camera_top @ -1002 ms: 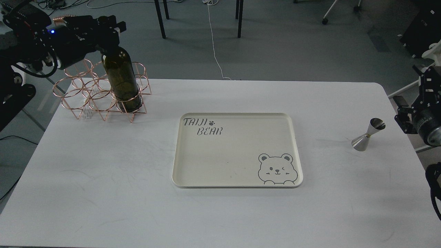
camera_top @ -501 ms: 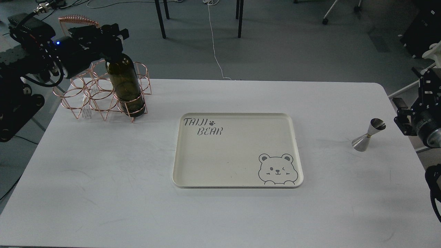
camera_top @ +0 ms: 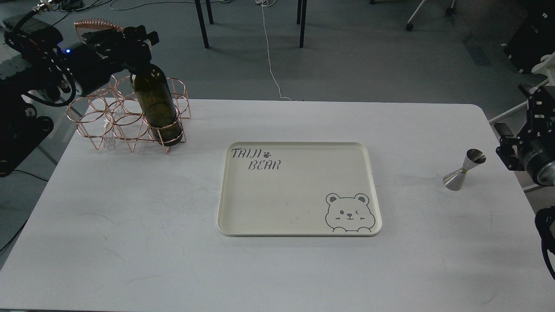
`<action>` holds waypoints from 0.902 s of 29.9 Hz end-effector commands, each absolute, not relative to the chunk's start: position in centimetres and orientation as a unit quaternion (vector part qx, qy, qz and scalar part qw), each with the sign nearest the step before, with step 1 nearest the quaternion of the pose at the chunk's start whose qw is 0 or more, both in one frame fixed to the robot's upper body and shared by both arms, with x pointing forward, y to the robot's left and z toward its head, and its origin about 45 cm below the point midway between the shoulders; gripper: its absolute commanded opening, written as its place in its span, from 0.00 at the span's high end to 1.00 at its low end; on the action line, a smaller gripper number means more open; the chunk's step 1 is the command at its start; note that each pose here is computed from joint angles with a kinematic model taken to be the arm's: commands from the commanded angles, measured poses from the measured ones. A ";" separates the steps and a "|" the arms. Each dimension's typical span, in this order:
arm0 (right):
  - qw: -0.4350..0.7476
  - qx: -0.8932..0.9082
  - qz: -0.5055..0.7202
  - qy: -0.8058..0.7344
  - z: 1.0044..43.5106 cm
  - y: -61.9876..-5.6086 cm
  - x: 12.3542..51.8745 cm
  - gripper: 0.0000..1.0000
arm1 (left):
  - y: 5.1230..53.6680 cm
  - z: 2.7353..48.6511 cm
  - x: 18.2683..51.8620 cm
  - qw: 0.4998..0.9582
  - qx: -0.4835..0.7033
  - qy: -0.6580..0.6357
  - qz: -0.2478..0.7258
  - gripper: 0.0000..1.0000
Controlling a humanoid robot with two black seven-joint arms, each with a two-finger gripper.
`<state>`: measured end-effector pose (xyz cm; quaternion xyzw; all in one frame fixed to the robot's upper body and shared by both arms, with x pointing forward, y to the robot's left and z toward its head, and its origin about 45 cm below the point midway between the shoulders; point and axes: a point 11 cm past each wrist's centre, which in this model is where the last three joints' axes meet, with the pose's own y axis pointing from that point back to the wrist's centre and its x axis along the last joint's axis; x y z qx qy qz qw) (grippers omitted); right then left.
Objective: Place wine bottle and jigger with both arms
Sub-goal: 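Hold the bottle in the rack with the left gripper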
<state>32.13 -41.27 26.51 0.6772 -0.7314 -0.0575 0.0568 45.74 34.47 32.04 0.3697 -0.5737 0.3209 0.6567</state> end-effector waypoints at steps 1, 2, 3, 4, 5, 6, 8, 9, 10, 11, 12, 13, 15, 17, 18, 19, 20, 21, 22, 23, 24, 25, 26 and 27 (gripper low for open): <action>0.057 0.677 -0.057 -0.731 26.5 -41.3 32.1 0.06 | 34.5 31.8 45.7 0.658 0.373 -0.574 0.315 0.56; 0.057 0.677 -0.057 -0.731 26.5 -41.3 32.1 0.06 | 34.5 31.7 45.7 0.657 0.376 -0.573 0.315 0.76; 0.057 0.677 -0.057 -0.731 26.5 -41.3 32.1 0.06 | 34.5 31.8 45.7 0.656 0.377 -0.573 0.314 0.91; 0.057 0.677 -0.057 -0.732 26.5 -41.3 32.1 0.06 | 34.5 31.7 45.7 0.656 0.378 -0.573 0.315 0.93; 0.057 0.677 -0.057 -0.732 26.5 -41.3 32.1 0.06 | 34.6 31.7 45.7 0.655 0.379 -0.573 0.314 0.94; 0.057 0.677 -0.057 -0.732 26.5 -41.3 32.1 0.06 | 34.6 31.7 45.7 0.655 0.380 -0.573 0.313 0.95; 0.058 0.677 -0.058 -0.732 26.5 -41.3 32.1 0.06 | 34.7 31.7 45.7 0.655 0.381 -0.573 0.314 0.95; 0.057 0.677 -0.057 -0.732 26.5 -41.3 32.1 0.06 | 34.6 31.8 45.7 0.654 0.380 -0.574 0.314 0.91; 0.058 0.677 -0.057 -0.731 26.4 -41.3 32.1 0.06 | 34.6 31.8 45.7 0.655 0.379 -0.573 0.315 0.84; 0.057 0.677 -0.058 -0.731 26.4 -41.3 32.1 0.06 | 34.5 31.9 45.8 0.655 0.378 -0.574 0.315 0.68; 0.057 0.677 -0.058 -0.731 26.4 -41.3 32.1 0.06 | 34.4 31.9 45.8 0.654 0.377 -0.574 0.317 0.51; 0.058 0.677 -0.057 -0.731 26.4 -41.3 32.1 0.06 | 34.6 31.9 45.9 0.653 0.380 -0.573 0.318 0.24; 0.057 0.678 -0.058 -0.731 26.4 -41.2 32.1 0.06 | 34.5 31.8 45.9 0.654 0.379 -0.572 0.318 0.02; 0.057 0.677 -0.058 -0.731 26.4 -41.2 32.1 0.06 | 34.6 31.8 45.9 0.653 0.380 -0.572 0.319 0.02; 0.057 0.677 -0.058 -0.731 26.4 -41.3 32.1 0.06 | 34.6 31.8 45.9 0.653 0.381 -0.571 0.319 0.02; 0.057 0.677 -0.058 -0.731 26.4 -41.3 32.1 0.06 | 34.7 31.8 45.9 0.654 0.380 -0.571 0.320 0.02; 0.057 0.677 -0.058 -0.731 26.4 -41.3 32.1 0.06 | 34.7 31.7 45.9 0.654 0.381 -0.570 0.320 0.02; 0.057 0.677 -0.058 -0.731 26.4 -41.3 32.1 0.06 | 34.7 31.7 45.9 0.655 0.381 -0.569 0.319 0.02; 0.057 0.678 -0.058 -0.731 26.4 -41.2 32.1 0.06 | 34.7 31.7 45.9 0.655 0.381 -0.569 0.319 0.02; 0.057 0.678 -0.058 -0.731 26.4 -41.2 32.1 0.06 | 34.7 31.7 45.9 0.654 0.382 -0.570 0.319 0.02; 0.058 0.677 -0.057 -0.731 26.4 -41.3 32.1 0.06 | 34.8 31.6 45.9 0.653 0.384 -0.569 0.318 0.03; 0.057 0.678 -0.058 -0.731 26.4 -41.2 32.1 0.06 | 34.9 31.7 45.9 0.653 0.384 -0.570 0.319 0.10; 0.057 0.677 -0.058 -0.731 26.4 -41.2 32.1 0.06 | 35.0 31.6 45.8 0.652 0.386 -0.570 0.317 0.23; 0.057 0.677 -0.058 -0.731 26.4 -41.2 32.1 0.06 | 35.2 31.5 45.7 0.651 0.390 -0.570 0.316 0.33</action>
